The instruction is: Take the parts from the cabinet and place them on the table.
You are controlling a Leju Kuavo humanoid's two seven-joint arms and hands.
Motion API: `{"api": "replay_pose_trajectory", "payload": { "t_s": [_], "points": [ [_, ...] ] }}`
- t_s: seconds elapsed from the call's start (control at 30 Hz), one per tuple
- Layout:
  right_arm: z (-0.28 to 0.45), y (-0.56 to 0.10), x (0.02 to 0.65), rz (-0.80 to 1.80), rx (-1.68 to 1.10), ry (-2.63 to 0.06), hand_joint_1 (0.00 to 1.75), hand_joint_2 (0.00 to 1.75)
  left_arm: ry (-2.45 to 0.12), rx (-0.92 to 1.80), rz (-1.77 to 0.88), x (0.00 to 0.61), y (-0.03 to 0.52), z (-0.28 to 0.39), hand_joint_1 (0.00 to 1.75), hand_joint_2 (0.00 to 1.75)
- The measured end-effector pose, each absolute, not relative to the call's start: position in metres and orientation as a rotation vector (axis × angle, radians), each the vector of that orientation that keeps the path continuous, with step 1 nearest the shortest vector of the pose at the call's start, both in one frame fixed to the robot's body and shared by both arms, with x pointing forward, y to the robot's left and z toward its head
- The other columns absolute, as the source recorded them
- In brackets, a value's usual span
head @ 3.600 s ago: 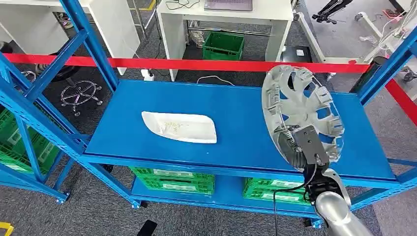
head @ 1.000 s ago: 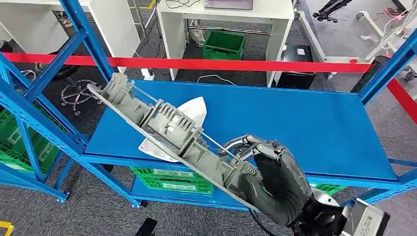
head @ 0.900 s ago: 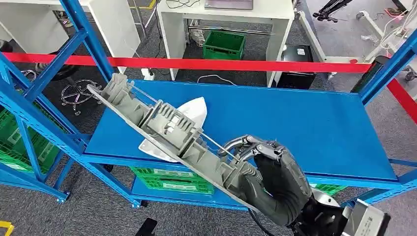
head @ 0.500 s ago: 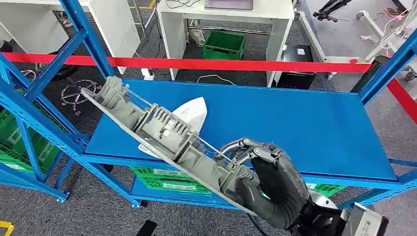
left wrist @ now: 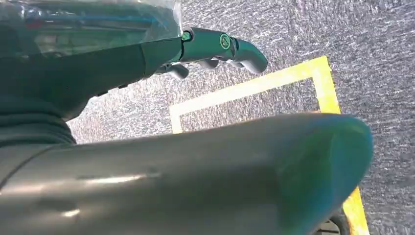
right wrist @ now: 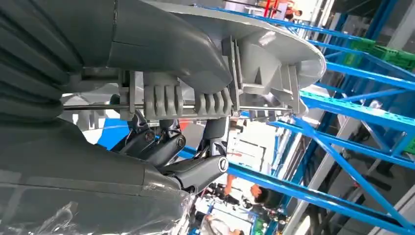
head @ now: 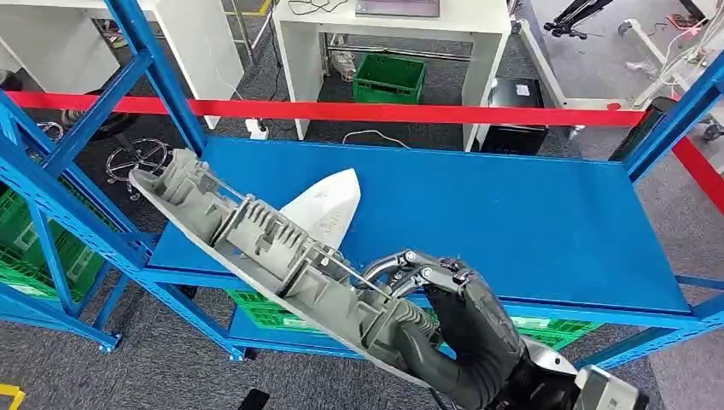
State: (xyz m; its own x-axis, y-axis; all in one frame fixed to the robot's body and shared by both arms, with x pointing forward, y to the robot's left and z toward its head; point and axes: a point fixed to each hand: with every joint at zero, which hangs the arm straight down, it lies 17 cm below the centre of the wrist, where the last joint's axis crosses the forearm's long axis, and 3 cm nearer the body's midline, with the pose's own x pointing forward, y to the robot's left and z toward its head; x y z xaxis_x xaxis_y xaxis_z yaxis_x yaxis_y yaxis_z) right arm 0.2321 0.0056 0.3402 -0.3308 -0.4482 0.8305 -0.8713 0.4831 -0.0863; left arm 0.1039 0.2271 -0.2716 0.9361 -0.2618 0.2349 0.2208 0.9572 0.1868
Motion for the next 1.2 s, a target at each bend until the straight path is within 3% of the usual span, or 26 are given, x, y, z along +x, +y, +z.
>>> {"api": "replay_pose_trajectory", "payload": {
  "t_s": [1.2],
  "points": [
    [0.3348, 0.0043, 0.2327, 0.666, 1.023, -1.950, 1.75, 1.75, -0.271, 0.176, -0.252, 0.1076, 0.2267, -0.2701, 0.00, 1.75]
  ]
}}
